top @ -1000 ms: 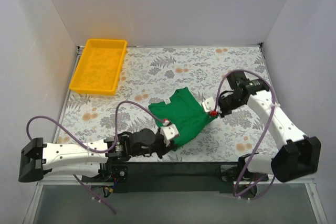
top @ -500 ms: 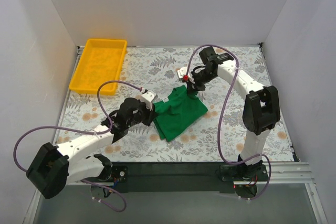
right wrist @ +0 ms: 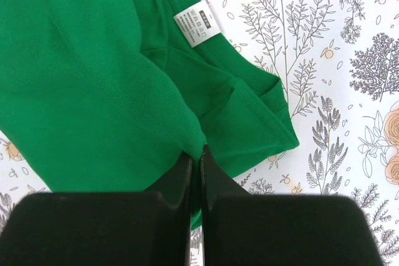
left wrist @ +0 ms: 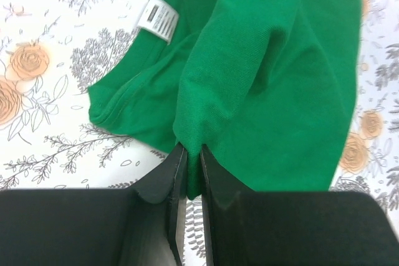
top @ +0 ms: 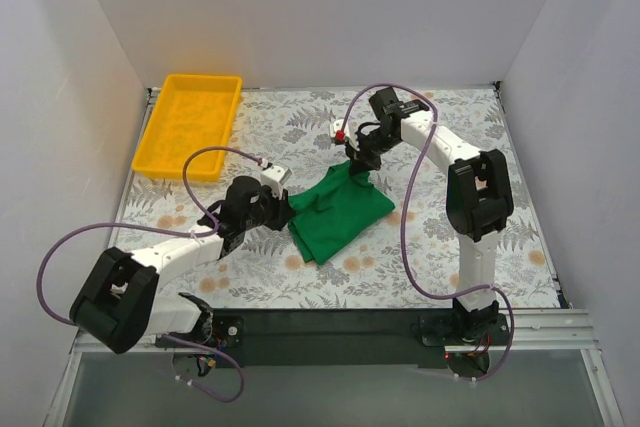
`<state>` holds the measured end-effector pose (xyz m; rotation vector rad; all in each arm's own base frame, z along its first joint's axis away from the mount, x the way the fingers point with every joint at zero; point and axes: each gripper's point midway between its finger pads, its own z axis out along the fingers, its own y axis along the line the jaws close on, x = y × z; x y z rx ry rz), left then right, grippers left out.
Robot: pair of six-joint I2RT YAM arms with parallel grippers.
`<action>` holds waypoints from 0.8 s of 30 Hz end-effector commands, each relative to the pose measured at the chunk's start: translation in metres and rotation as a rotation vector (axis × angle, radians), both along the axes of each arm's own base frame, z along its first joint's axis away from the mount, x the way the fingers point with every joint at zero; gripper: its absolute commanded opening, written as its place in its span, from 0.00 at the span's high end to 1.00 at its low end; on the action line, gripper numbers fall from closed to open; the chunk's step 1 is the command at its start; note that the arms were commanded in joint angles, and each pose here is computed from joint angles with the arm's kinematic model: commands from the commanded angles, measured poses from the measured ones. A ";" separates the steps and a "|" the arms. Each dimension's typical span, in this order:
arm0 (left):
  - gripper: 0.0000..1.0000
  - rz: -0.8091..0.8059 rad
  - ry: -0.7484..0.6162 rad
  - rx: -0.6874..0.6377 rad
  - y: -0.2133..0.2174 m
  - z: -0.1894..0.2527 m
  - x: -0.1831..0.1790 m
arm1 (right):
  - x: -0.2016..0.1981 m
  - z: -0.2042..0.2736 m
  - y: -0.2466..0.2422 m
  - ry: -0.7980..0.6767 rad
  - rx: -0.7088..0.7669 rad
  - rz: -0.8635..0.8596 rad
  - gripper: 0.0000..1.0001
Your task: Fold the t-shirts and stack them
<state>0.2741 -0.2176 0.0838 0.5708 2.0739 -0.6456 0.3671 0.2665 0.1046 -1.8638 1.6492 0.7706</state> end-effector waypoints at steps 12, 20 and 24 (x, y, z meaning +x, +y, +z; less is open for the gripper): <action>0.34 0.456 0.068 -0.013 0.045 0.005 0.082 | 0.074 0.014 0.022 -0.047 0.049 -0.489 0.39; 0.31 0.536 0.105 -0.155 0.052 0.071 0.078 | 0.077 0.031 -0.014 0.141 0.158 -0.801 0.41; 0.58 0.205 0.251 -0.340 0.000 0.074 0.023 | 0.008 0.028 -0.026 0.387 0.253 -0.531 0.64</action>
